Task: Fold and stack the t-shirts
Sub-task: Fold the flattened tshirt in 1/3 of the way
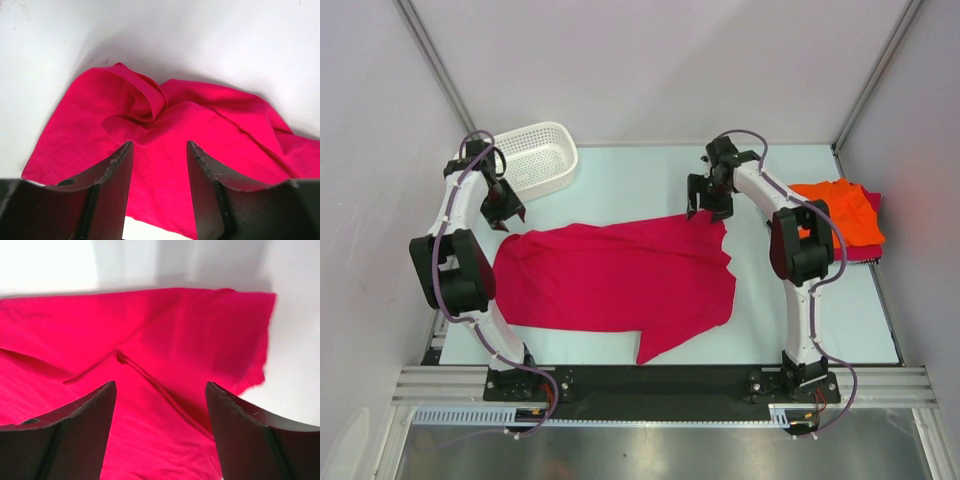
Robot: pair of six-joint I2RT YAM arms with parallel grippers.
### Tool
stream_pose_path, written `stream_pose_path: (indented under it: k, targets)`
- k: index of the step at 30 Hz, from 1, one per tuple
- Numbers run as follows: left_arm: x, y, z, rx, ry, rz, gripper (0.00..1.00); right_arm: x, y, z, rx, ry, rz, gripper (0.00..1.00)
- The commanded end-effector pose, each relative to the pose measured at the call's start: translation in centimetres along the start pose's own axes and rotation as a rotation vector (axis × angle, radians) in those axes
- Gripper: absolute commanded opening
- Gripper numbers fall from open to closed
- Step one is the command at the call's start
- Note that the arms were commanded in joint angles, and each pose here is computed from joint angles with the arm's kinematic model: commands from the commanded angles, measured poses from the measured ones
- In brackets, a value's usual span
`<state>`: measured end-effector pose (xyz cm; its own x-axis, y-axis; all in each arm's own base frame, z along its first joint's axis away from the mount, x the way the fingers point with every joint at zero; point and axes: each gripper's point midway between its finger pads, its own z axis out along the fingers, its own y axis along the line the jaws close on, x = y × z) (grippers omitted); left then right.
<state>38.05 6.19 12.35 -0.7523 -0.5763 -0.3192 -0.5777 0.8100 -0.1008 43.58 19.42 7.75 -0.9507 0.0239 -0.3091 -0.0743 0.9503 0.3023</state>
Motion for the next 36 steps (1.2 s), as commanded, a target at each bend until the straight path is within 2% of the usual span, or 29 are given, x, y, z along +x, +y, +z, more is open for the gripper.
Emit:
stream_pose_path:
  k: [1,3,11,14,15,18,19,20,25,36]
  targets:
    - [-0.7,-0.5,-2.1,0.036,-0.057,0.022,0.52,-0.4,1.2,1.0,-0.044,0.016,-0.047,0.72]
    - [-0.5,-0.4,-2.2,0.038,-0.056,0.022,0.52,-0.4,1.2,1.3,-0.046,0.023,-0.049,0.7]
    - [0.1,0.0,-1.8,0.028,-0.046,0.026,0.52,0.9,0.7,2.3,-0.041,0.075,-0.052,0.46]
    - [0.2,0.0,-1.9,0.03,-0.046,0.03,0.51,2.1,1.0,2.5,-0.061,0.139,-0.055,0.25]
    - [0.3,0.1,-1.9,0.031,-0.044,0.029,0.5,2.1,1.2,2.4,-0.067,0.146,-0.07,0.13]
    - [0.4,0.2,-2.1,0.033,-0.049,0.032,0.18,3.8,0.8,2.4,-0.049,0.212,-0.086,0.01]
    - [0.4,0.2,-2.1,0.03,-0.051,0.031,0.01,4.7,0.4,2.5,-0.036,0.251,-0.083,0.0]
    - [0.5,0.2,-2.1,0.03,-0.051,0.031,0.0,5.2,0.3,2.5,-0.032,0.272,-0.084,0.0]
    - [1.0,0.1,-1.6,0.038,-0.038,0.032,0.0,9.0,-0.8,2.1,-0.014,0.417,-0.074,0.0]
    - [1.4,-0.3,-1.0,0.047,-0.022,0.043,0.0,13.8,3.5,-0.6,-0.117,0.539,-0.11,0.0]
